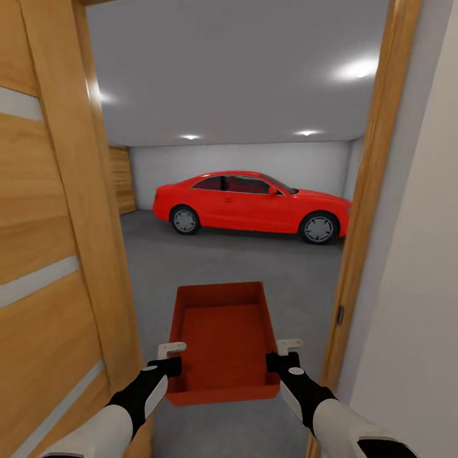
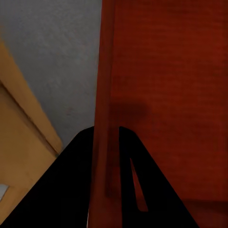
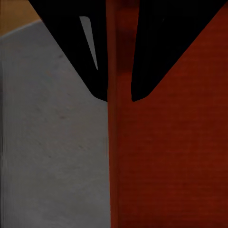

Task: Move the two storage containers from the living room to the garage. In the garage, place one container on the floor and stack the other container on top of it (either order is fine).

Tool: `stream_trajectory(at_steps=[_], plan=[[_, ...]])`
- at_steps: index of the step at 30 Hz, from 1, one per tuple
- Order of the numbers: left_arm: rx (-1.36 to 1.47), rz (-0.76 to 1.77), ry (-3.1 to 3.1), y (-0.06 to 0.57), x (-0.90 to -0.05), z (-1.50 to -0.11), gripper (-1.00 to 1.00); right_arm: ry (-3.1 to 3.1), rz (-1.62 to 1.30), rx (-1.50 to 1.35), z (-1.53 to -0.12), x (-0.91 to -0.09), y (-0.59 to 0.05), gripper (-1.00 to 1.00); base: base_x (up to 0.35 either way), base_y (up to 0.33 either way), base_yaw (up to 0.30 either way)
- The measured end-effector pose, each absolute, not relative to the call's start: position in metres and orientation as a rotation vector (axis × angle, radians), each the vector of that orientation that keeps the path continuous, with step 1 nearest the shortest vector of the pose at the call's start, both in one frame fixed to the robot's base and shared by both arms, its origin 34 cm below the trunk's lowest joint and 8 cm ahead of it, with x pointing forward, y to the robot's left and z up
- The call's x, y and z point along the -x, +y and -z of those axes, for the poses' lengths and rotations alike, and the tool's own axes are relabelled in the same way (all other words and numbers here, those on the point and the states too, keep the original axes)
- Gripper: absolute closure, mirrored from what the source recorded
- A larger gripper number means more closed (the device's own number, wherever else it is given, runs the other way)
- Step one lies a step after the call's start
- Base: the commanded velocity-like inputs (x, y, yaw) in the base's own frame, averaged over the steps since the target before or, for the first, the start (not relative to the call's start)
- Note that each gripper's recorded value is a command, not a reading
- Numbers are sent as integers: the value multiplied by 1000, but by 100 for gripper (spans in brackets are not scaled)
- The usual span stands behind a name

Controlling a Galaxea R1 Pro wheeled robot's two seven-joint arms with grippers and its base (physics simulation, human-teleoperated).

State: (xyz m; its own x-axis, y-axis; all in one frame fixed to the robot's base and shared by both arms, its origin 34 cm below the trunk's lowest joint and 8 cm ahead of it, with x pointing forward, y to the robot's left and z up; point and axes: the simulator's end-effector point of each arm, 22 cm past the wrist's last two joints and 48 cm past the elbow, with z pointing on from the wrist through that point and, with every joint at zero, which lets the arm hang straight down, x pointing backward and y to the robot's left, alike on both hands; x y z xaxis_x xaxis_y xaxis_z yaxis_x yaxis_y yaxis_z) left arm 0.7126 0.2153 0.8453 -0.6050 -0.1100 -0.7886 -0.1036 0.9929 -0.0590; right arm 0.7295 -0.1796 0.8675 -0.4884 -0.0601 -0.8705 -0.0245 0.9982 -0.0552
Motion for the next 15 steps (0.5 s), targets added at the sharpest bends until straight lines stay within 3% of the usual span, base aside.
stream_trajectory(at_steps=[15], plan=[[148,9,2224,215,-713,-845,100,2081,43,59,-868,-730,-180,100,246,216,-246]])
